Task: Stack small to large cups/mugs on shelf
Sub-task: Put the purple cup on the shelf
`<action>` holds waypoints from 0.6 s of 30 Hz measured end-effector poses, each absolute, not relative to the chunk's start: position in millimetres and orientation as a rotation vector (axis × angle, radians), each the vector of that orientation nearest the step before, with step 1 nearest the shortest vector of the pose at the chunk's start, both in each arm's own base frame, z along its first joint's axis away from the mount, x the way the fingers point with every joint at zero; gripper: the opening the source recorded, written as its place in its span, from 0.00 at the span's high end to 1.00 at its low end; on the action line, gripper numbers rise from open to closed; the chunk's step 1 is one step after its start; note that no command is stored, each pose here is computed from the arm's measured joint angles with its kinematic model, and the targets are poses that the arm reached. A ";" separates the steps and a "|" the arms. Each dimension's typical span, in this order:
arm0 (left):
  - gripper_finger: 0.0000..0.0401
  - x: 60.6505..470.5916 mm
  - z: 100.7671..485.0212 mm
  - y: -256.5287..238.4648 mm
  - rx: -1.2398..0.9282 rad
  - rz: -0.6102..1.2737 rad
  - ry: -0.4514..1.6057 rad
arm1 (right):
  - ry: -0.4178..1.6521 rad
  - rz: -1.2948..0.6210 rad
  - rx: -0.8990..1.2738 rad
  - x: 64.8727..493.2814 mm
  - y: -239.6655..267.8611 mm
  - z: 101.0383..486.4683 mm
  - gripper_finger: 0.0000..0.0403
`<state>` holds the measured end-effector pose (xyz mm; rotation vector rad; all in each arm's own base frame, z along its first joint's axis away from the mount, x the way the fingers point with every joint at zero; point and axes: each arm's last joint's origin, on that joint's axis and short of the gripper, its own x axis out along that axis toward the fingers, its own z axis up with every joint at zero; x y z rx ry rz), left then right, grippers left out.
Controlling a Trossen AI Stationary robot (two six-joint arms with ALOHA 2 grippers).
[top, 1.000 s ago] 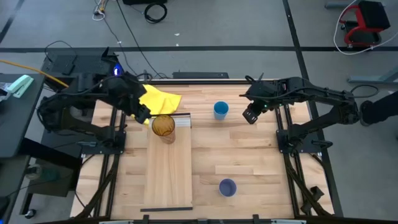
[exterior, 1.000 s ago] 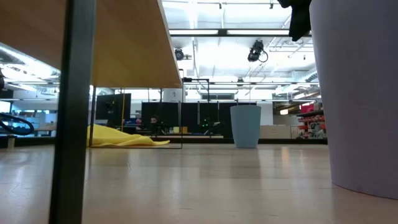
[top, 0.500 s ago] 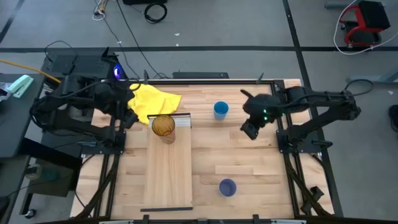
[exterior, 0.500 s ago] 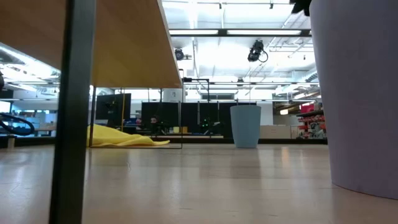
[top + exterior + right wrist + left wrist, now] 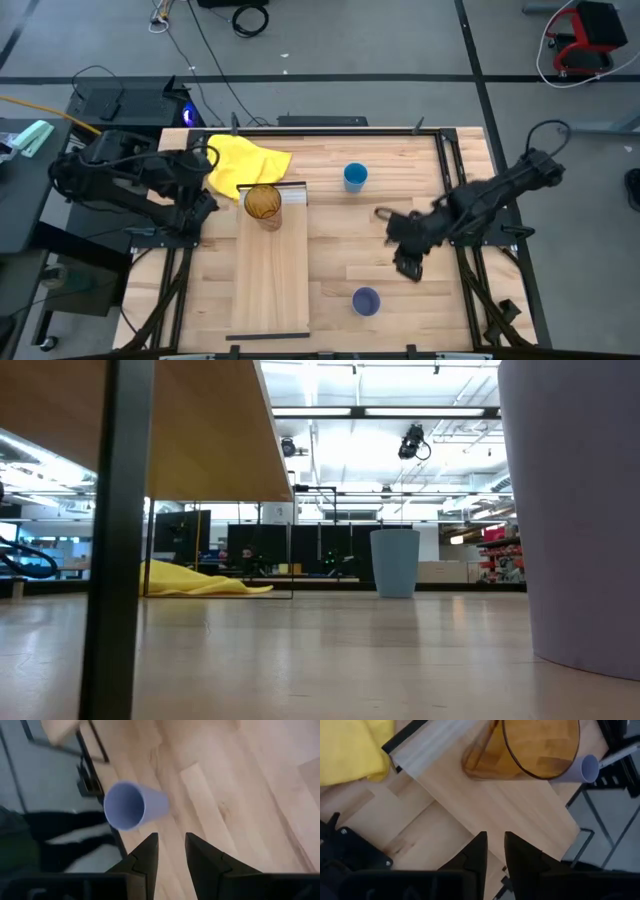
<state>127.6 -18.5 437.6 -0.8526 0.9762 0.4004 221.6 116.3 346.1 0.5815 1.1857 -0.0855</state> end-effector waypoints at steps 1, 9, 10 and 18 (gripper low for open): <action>0.82 127.6 437.6 -19.3 -0.863 0.416 0.969 | 1.204 -0.072 0.552 224.4 122.4 341.4 0.74; 0.83 127.4 437.6 -20.3 -0.895 0.470 0.940 | 1.290 0.029 0.361 249.8 163.4 302.0 0.74; 0.83 127.5 437.6 -20.2 -0.898 0.472 0.939 | 1.302 0.020 0.353 252.5 164.8 297.5 0.74; 0.85 127.6 437.6 -19.8 -0.906 0.492 0.927 | 1.311 -0.045 0.391 274.8 165.8 276.6 0.74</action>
